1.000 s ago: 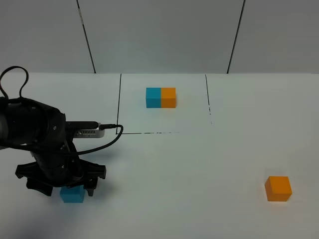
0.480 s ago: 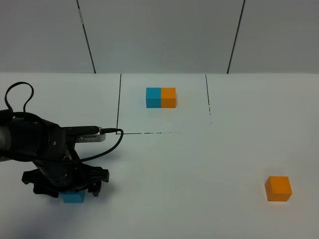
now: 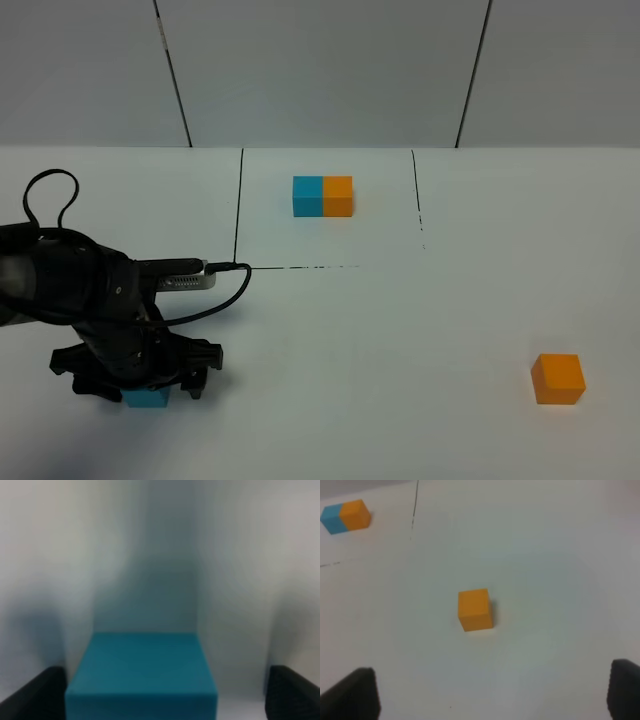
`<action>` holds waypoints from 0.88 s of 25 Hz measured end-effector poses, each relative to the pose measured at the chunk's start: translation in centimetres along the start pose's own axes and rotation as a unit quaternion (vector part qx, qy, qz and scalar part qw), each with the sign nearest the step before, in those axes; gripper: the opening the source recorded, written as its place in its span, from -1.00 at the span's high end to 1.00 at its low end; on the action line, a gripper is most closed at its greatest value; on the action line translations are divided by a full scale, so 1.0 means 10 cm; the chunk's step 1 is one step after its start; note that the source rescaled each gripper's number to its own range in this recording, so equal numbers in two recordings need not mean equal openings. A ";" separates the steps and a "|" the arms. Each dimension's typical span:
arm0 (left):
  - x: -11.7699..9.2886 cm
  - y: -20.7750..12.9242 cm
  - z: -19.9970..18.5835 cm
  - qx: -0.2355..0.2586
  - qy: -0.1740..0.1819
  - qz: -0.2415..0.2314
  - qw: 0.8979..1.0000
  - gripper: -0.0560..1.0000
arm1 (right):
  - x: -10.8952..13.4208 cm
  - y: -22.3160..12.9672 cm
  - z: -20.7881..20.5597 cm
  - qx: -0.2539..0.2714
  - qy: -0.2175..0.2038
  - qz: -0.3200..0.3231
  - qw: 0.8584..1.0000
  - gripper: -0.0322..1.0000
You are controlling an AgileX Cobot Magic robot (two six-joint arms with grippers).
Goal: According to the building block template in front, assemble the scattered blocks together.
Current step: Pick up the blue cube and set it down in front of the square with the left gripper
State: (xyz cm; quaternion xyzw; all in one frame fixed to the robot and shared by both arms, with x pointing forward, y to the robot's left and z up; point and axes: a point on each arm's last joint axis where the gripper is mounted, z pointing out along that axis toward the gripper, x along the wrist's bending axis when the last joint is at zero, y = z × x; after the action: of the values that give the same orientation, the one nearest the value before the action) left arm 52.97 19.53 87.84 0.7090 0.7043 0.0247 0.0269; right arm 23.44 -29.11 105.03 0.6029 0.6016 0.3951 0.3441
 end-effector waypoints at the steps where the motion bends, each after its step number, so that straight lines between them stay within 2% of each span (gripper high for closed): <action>1: 0.00 0.00 0.00 0.000 0.000 0.000 1.000 -0.43 | 0.00 0.00 0.00 0.000 0.000 0.000 1.000 -0.64; 5: 0.00 0.00 0.00 0.004 0.002 -0.001 1.000 -0.38 | 0.00 0.00 0.00 0.000 0.000 0.000 1.000 -0.64; 11: 0.01 -0.02 0.00 0.012 0.006 0.002 1.000 -0.15 | 0.00 0.00 0.00 0.000 0.000 0.000 1.000 -0.64; 22: 0.02 -0.05 0.00 0.030 0.013 0.001 0.999 0.60 | 0.00 0.00 0.00 0.000 0.000 0.000 1.000 -0.64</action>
State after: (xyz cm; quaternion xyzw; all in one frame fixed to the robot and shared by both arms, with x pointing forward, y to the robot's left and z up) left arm 52.49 19.75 87.81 0.7099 0.7042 0.0133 -0.0033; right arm 23.44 -29.11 105.03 0.6029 0.6016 0.3951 0.3441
